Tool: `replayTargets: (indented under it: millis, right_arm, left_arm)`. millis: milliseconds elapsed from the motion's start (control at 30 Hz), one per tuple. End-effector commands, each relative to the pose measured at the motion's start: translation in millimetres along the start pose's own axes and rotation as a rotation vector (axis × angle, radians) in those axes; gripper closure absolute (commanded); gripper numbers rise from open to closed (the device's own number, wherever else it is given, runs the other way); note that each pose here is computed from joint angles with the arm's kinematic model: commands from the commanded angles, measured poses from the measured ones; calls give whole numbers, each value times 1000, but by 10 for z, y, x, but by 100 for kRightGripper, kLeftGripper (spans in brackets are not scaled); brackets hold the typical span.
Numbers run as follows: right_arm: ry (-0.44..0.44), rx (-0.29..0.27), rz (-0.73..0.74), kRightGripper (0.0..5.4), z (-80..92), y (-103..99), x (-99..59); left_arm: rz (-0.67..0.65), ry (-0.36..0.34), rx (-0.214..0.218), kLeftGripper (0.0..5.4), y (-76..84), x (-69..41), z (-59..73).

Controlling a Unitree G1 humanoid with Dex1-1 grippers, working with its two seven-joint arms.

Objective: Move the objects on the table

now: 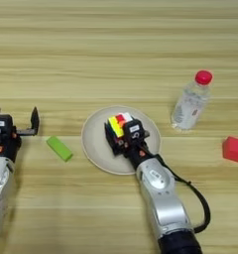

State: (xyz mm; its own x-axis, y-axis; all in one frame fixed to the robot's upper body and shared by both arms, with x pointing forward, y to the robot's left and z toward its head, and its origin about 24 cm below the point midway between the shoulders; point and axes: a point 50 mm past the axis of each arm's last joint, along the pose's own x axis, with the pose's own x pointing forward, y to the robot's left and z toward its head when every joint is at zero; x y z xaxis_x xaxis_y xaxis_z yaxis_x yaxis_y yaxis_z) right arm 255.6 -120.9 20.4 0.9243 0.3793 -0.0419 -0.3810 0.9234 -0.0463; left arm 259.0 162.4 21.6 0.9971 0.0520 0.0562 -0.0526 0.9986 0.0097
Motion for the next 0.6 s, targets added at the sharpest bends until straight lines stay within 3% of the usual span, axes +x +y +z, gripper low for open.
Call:
replayTargets:
  millis: [33,133,333,433,600]
  right_arm:
    - [-11,-6,22,205,9,22,53]
    - [-3,-9,21,205,-17,22,58]
    - [-10,-20,19,127,-13,28,59]
    - [-40,35,9,94,50,13,46]
    - [-114,-5,14,30,209,3,-7]
  left_arm:
    - [-6,-12,8,0,-13,18,30]
    - [-6,-12,8,0,-14,20,32]
    - [-8,-10,11,0,-8,34,27]
    - [-8,-10,11,0,-7,36,24]
    - [-6,-10,13,0,5,28,26]
